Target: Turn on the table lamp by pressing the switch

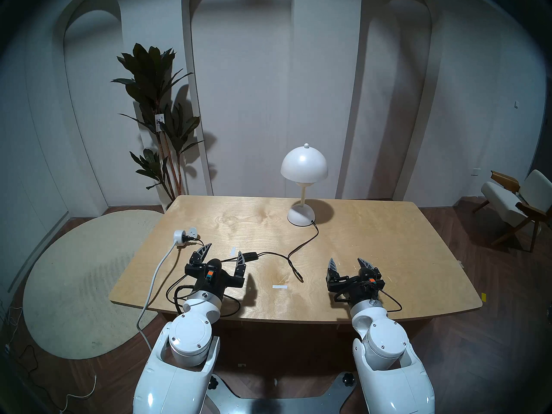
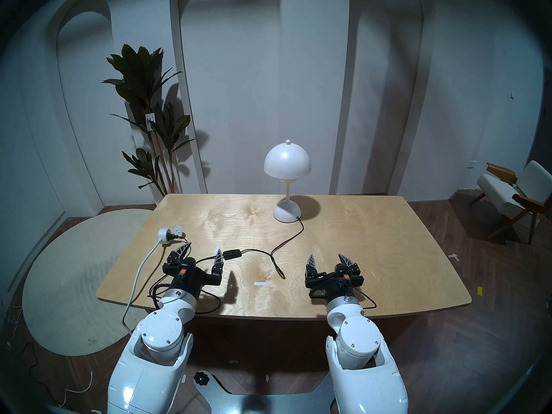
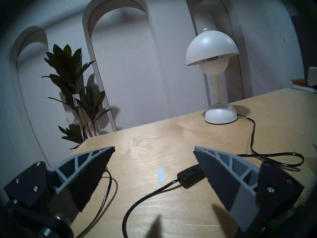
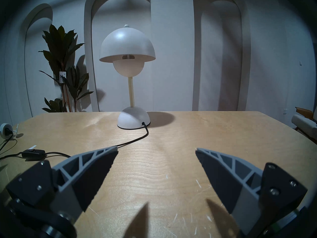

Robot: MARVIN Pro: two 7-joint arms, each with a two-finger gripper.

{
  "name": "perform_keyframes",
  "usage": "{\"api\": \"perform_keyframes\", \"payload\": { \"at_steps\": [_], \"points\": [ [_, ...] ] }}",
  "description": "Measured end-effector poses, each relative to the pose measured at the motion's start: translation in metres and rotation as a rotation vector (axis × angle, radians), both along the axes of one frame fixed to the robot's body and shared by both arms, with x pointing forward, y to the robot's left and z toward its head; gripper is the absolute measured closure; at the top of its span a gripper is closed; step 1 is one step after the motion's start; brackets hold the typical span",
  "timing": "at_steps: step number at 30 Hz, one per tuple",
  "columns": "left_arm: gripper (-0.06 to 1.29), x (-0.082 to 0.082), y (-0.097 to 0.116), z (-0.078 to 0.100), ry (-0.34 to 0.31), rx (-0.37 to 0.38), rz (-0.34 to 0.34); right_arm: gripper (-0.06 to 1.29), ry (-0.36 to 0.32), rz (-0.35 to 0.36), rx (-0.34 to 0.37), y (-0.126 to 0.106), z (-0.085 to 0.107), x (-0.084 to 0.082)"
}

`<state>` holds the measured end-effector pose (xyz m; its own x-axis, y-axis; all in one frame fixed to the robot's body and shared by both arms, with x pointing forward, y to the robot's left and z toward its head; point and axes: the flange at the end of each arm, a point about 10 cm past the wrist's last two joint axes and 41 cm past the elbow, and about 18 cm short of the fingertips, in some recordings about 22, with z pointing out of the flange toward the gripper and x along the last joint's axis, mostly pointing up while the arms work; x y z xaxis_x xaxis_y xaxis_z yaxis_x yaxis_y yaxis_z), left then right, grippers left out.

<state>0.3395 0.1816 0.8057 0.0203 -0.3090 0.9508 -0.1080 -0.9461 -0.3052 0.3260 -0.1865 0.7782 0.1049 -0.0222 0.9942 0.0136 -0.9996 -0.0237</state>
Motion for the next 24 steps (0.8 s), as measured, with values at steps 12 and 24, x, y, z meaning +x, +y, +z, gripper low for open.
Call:
{"api": "perform_keyframes", "payload": {
  "at_steps": [12,24],
  "points": [
    [-0.02,0.027,-0.002,0.026,-0.021,0.282,-0.103,0.0,0.001,0.0,0.0,0.0,0.0,0.0],
    [-0.02,0.059,0.003,0.045,0.001,0.537,-0.108,0.0,0.002,0.0,0.0,0.0,-0.001,0.0]
  ]
}}
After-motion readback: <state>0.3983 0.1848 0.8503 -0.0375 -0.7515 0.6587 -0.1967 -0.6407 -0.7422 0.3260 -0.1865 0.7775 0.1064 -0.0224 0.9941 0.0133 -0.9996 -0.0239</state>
